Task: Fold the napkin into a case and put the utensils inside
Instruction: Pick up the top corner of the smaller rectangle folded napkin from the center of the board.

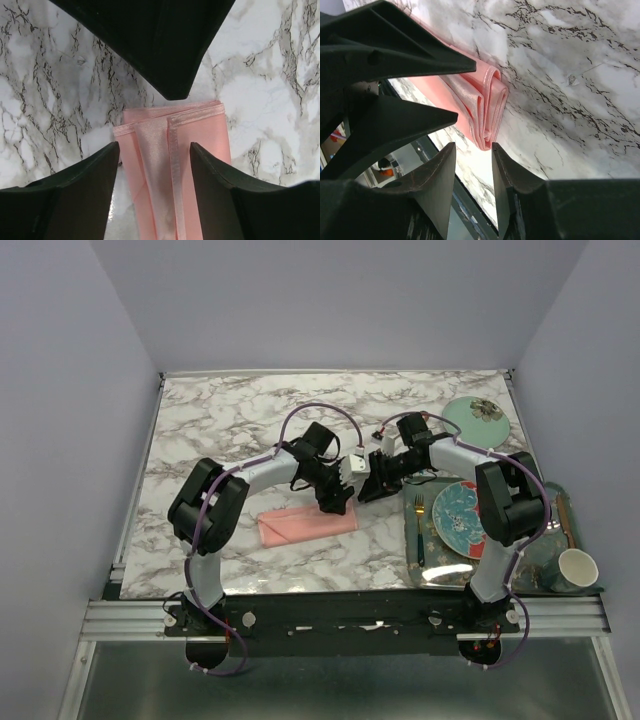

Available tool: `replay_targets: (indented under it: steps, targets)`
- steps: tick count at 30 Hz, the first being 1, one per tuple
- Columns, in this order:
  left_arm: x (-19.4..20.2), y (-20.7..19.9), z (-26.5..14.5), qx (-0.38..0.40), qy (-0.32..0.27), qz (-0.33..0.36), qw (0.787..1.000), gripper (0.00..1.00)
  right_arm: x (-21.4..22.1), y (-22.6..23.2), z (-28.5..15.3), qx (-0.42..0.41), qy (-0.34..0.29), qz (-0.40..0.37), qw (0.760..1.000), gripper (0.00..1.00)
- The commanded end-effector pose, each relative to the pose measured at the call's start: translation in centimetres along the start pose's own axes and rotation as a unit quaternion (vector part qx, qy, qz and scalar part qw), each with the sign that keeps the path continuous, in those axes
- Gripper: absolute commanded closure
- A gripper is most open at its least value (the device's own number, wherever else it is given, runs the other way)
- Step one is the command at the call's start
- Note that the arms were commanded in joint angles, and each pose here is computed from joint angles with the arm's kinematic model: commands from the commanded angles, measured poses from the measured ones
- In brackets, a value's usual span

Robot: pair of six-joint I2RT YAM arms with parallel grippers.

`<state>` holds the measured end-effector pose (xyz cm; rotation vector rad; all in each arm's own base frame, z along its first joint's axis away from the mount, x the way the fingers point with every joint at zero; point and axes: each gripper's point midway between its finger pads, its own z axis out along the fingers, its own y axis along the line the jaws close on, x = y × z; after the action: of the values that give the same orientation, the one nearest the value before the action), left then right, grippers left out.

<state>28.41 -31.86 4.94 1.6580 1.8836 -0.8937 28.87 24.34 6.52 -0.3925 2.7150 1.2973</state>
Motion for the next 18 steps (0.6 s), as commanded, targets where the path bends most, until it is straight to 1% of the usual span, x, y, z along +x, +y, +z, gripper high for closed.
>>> replay_targets:
  steps: [1,2,3,5,6,8,9,12,14,15,17,18]
  targets:
    - [-0.6,0.8,0.2,-0.011,0.001,0.010,1.000,0.35,0.2,-0.5,0.3,-0.001,0.000,0.001,1.000,0.57]
    - [-0.5,0.5,0.2,-0.004,0.004,0.011,1.000,0.38,0.1,-0.5,0.3,-0.001,0.000,0.002,1.000,0.57]
    - [-0.6,0.3,0.2,0.004,0.002,0.012,1.000,0.45,-0.1,-0.4,0.2,-0.001,-0.003,0.000,1.000,0.57]
    - [-0.7,-0.1,0.1,0.010,0.002,0.013,1.000,0.49,-0.2,-0.6,0.3,0.000,-0.003,0.002,1.000,0.57]
    - [-0.6,-0.1,0.1,0.012,0.003,0.011,1.000,0.55,-0.2,-0.6,0.3,0.000,-0.003,0.001,1.000,0.57]
    - [-0.6,-0.5,0.0,0.021,0.004,0.009,1.000,0.57,-0.3,-0.7,0.5,-0.001,-0.002,0.002,1.000,0.57]
    - [-0.6,-0.5,0.0,0.022,0.004,0.008,1.000,0.60,-0.3,-0.7,0.5,-0.001,-0.002,0.004,1.000,0.57]
    - [-0.5,-0.8,-0.1,0.028,0.007,0.003,1.000,0.64,-0.5,-0.7,0.5,-0.002,-0.003,0.003,1.000,0.57]
    - [-0.5,-0.9,-0.1,0.028,0.008,-0.001,1.000,0.59,-0.6,-0.6,0.4,-0.004,-0.004,0.000,1.000,0.57]
    - [-0.5,-0.9,-0.1,0.026,0.008,-0.004,1.000,0.51,-0.6,-0.6,0.4,-0.004,-0.004,0.000,1.000,0.57]
    - [-0.5,-0.3,0.0,0.012,0.009,-0.011,1.000,0.45,-0.6,-0.5,0.4,-0.005,-0.004,0.000,1.000,0.57]
    - [-0.5,-0.1,0.0,0.007,0.009,-0.015,1.000,0.38,-0.6,-0.5,0.4,-0.006,-0.004,0.001,1.000,0.57]
